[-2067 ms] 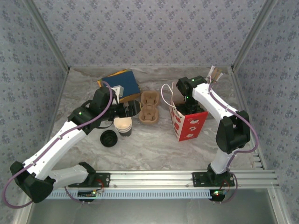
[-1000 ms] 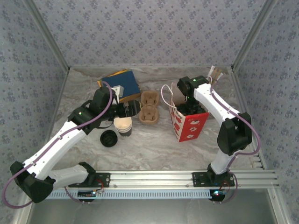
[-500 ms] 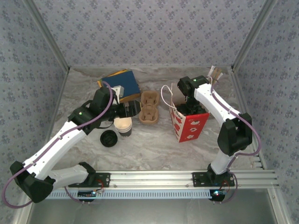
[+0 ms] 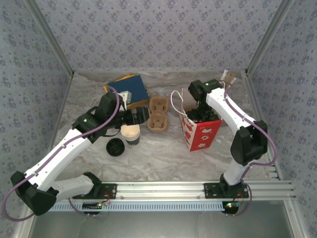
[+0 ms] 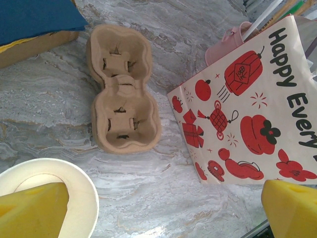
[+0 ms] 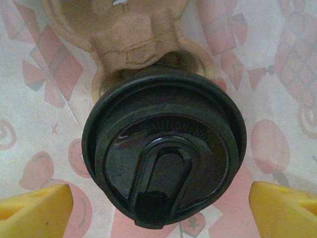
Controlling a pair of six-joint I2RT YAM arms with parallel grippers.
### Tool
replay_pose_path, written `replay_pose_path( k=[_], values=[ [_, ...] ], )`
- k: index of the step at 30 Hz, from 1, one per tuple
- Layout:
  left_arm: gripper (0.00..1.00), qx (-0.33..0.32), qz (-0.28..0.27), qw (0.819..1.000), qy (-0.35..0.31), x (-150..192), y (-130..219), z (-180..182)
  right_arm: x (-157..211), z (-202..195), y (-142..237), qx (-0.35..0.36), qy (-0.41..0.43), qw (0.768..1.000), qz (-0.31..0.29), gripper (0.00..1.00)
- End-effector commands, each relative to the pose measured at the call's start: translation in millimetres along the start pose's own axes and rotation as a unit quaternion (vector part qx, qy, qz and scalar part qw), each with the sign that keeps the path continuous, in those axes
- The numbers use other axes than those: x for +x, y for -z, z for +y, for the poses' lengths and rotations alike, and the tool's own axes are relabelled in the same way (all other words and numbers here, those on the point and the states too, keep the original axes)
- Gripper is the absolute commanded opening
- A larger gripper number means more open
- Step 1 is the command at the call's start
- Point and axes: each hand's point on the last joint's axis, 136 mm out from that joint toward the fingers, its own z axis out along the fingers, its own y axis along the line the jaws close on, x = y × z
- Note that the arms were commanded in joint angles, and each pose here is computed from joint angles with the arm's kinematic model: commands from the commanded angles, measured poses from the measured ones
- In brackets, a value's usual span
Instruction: Pack the takeout coffee
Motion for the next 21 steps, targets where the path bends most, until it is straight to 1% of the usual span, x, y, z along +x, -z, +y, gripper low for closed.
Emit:
replay_pose_path(
  k=[1, 3, 4, 5, 21],
  values=[
    [1.0, 0.013, -0.014, 1.0, -0.003, -4.6, 6.7, -7.3, 6.1, -2.7, 13.3, 0.0, -0.008, 1.0, -0.005, 0.94],
    [1.0, 0.013, -0.014, 1.0, -0.003, -4.8, 6.8, -7.2, 6.0, -2.8, 14.8, 0.0, -0.007, 1.0, -0.006, 0.95],
    [1.0, 0.013, -0.014, 1.0, -0.003, -4.7, 6.6, -7.0, 6.6, -2.8, 15.1, -0.001, -0.007, 1.0, -0.006, 0.99],
    [1.0, 0.013, -0.014, 1.0, -0.003, -4.8, 6.9, -7.2, 6.5, -3.0, 15.5, -0.001, -0.008, 1.0, -0.006, 0.99],
    [1.0, 0.013, -0.013, 1.0, -0.002, -4.5, 5.6, -7.2, 7.3, -3.0, 21.6, -0.004, -0.007, 1.0, -0.011, 1.0]
  ],
)
